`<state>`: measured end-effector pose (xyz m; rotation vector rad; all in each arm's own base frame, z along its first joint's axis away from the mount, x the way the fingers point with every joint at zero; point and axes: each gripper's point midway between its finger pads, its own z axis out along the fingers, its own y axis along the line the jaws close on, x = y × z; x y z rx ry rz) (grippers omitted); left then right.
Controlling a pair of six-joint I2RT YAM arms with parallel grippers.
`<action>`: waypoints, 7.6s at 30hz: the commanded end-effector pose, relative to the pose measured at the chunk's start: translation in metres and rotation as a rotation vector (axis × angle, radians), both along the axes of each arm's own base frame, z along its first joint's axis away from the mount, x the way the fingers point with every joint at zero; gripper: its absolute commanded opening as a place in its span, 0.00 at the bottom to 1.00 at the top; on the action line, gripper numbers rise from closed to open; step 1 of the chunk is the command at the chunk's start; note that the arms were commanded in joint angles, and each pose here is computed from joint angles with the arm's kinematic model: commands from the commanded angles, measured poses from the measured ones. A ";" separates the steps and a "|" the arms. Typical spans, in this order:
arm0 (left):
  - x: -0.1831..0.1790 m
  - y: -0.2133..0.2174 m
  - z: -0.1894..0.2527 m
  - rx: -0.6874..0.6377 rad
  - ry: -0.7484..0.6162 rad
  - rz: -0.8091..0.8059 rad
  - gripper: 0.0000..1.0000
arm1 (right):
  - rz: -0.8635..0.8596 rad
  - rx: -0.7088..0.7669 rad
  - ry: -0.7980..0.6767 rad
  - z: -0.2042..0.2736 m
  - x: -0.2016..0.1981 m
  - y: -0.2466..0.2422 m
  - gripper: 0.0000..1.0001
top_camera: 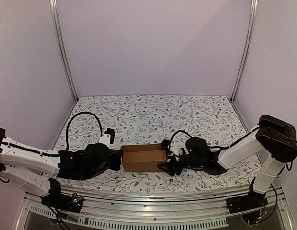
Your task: Fold the paper box
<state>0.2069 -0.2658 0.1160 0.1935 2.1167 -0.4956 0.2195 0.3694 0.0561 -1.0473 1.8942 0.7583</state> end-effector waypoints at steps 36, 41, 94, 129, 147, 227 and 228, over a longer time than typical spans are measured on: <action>-0.014 -0.013 -0.021 0.207 0.034 -0.089 0.00 | -0.282 -0.002 0.081 0.091 0.015 -0.057 0.99; -0.014 -0.015 -0.020 0.209 0.034 -0.093 0.00 | -0.264 -0.021 0.127 0.090 0.011 -0.053 0.99; -0.013 -0.023 -0.024 0.230 0.037 -0.093 0.00 | -0.283 -0.102 0.157 0.077 -0.006 -0.021 0.00; -0.018 -0.031 -0.027 0.222 0.072 -0.104 0.00 | -0.337 -0.243 0.130 0.039 -0.021 -0.038 0.00; -0.030 -0.051 -0.043 0.143 0.223 -0.094 0.00 | -0.348 -0.233 0.116 0.043 -0.022 -0.035 0.00; -0.032 -0.081 -0.035 0.187 0.299 -0.014 0.00 | -0.342 -0.249 0.095 0.034 -0.028 -0.034 0.00; -0.032 -0.082 -0.034 0.185 0.298 -0.018 0.00 | -0.342 -0.250 0.096 0.033 -0.028 -0.034 0.00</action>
